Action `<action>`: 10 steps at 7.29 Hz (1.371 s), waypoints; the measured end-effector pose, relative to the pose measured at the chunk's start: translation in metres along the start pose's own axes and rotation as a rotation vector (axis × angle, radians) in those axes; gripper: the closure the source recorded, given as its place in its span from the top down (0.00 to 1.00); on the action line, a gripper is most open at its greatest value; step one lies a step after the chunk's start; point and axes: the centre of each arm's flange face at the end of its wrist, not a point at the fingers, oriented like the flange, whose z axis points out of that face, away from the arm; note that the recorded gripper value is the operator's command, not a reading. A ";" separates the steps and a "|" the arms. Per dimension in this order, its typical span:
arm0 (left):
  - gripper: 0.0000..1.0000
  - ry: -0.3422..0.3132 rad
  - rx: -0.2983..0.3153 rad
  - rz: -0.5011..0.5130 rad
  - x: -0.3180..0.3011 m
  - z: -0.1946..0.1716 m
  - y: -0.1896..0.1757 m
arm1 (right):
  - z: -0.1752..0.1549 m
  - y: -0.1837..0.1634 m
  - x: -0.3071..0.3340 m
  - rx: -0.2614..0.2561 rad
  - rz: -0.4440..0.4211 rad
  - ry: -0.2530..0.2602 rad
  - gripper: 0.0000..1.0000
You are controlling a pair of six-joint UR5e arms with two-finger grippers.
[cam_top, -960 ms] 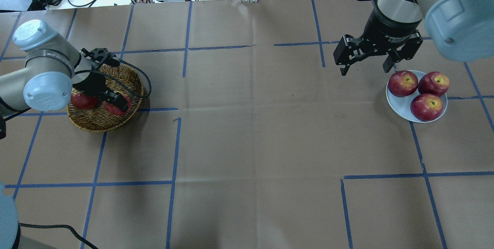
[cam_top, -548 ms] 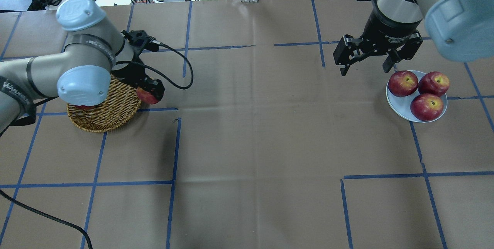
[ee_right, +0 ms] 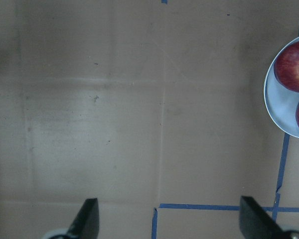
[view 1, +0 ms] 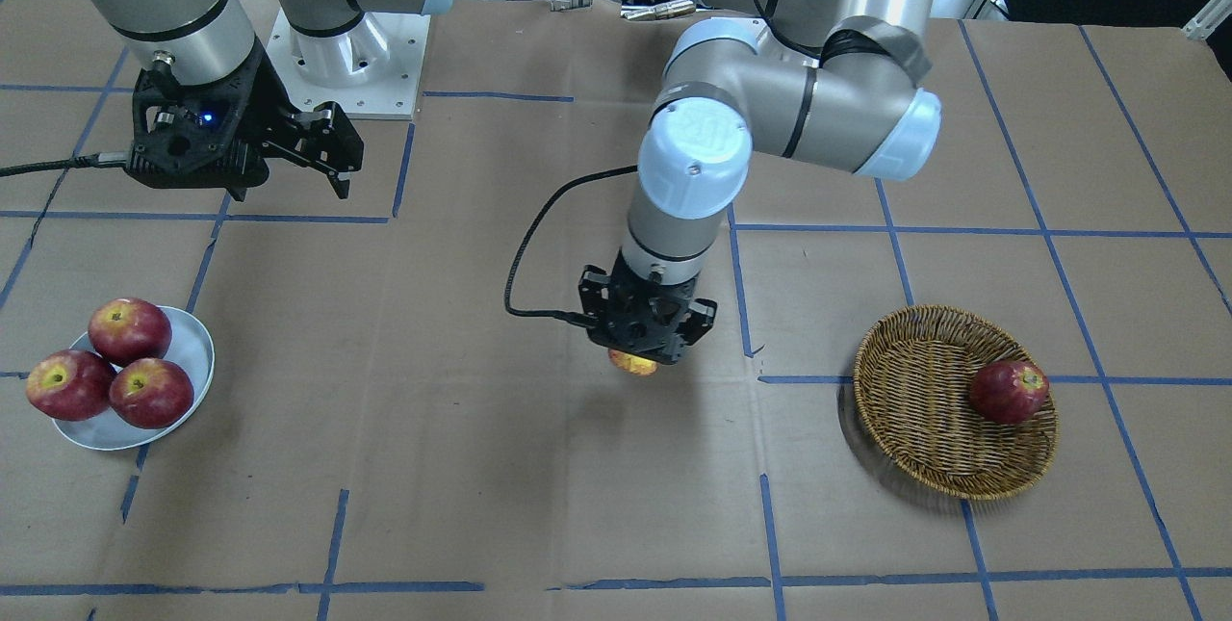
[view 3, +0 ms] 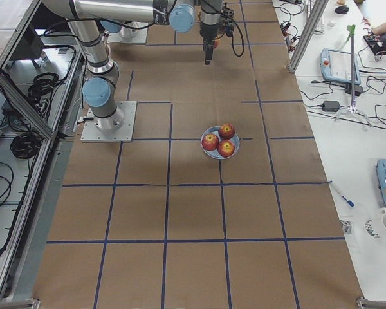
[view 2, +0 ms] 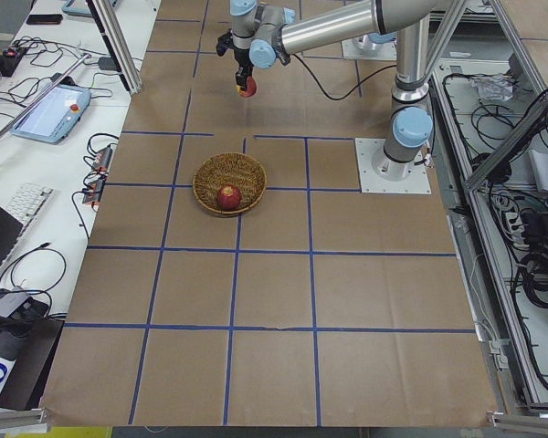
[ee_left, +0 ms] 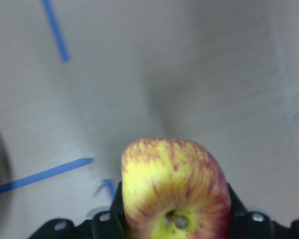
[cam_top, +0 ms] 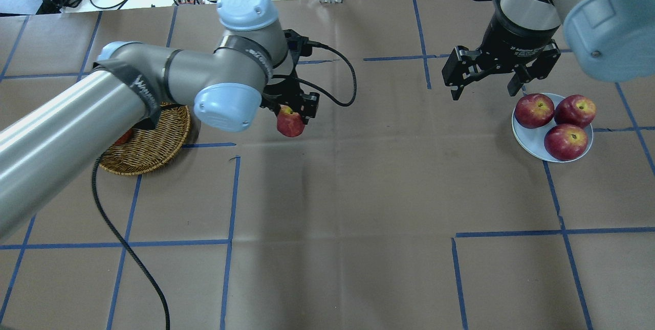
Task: Transfer apple from basket to plate
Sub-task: 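Lift the apple with the left gripper and carry it to the table center, then set the apple on the table, open the left gripper and withdraw it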
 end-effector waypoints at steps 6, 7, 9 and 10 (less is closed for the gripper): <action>0.64 -0.004 -0.044 0.018 0.060 0.049 -0.027 | 0.000 0.000 0.000 0.000 0.002 0.000 1.00; 0.64 -0.005 -0.040 0.019 0.060 0.046 -0.027 | 0.000 0.000 0.000 0.000 0.002 0.000 1.00; 0.75 -0.007 -0.034 0.024 0.059 0.040 -0.026 | 0.000 0.000 0.000 0.000 0.002 0.000 1.00; 0.82 -0.007 -0.030 0.025 0.058 0.035 -0.026 | 0.000 0.000 0.000 0.000 0.002 0.000 1.00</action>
